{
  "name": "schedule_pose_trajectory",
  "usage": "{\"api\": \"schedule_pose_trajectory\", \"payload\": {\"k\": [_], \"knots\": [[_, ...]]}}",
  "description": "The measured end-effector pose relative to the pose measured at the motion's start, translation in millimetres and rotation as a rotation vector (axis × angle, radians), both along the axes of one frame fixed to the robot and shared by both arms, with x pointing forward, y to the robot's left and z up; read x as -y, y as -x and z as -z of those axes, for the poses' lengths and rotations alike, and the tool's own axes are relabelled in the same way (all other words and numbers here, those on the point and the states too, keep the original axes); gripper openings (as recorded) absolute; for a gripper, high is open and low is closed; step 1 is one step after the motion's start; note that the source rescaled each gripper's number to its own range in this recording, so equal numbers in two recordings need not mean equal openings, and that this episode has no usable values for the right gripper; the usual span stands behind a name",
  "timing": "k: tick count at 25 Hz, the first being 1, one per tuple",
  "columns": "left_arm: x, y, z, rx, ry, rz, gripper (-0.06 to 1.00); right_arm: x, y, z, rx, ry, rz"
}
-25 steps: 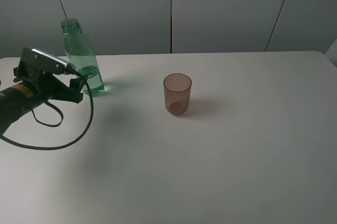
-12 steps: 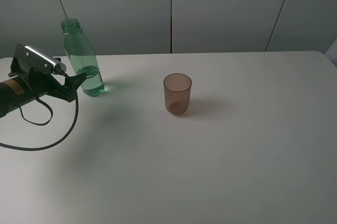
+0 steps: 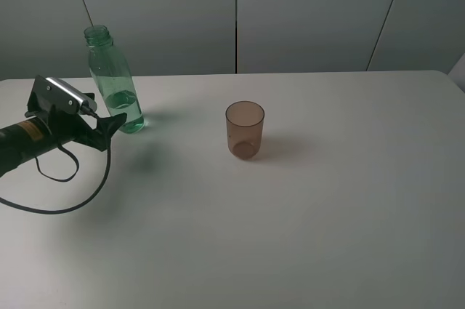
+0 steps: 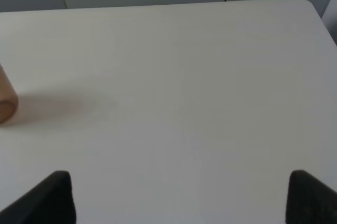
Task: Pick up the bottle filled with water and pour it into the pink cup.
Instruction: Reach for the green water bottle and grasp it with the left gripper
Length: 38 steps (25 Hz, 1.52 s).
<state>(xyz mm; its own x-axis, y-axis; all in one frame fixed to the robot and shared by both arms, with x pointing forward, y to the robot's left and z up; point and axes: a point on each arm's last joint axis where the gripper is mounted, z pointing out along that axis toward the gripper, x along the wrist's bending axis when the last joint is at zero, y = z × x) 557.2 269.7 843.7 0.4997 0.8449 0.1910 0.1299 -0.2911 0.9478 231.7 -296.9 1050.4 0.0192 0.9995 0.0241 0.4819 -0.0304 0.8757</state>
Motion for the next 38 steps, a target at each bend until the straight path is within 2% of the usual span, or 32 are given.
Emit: {"api": "schedule_pose_trajectory", "payload": {"k": [11,18,30,38], "knots": [[0,-20,-6,0.065,-0.005,0.016,0.99,0,0,0,0.000,0.000,0.000],[3,-31,3,0.075,-0.010,0.058,0.99,0,0,0,0.000,0.000,0.000],[15,-43,10,0.065,0.040,0.091,1.00,0,0,0,0.000,0.000,0.000],[24,-48,8,0.072,0.062,0.050,1.00,0,0,0,0.000,0.000,0.000]]}}
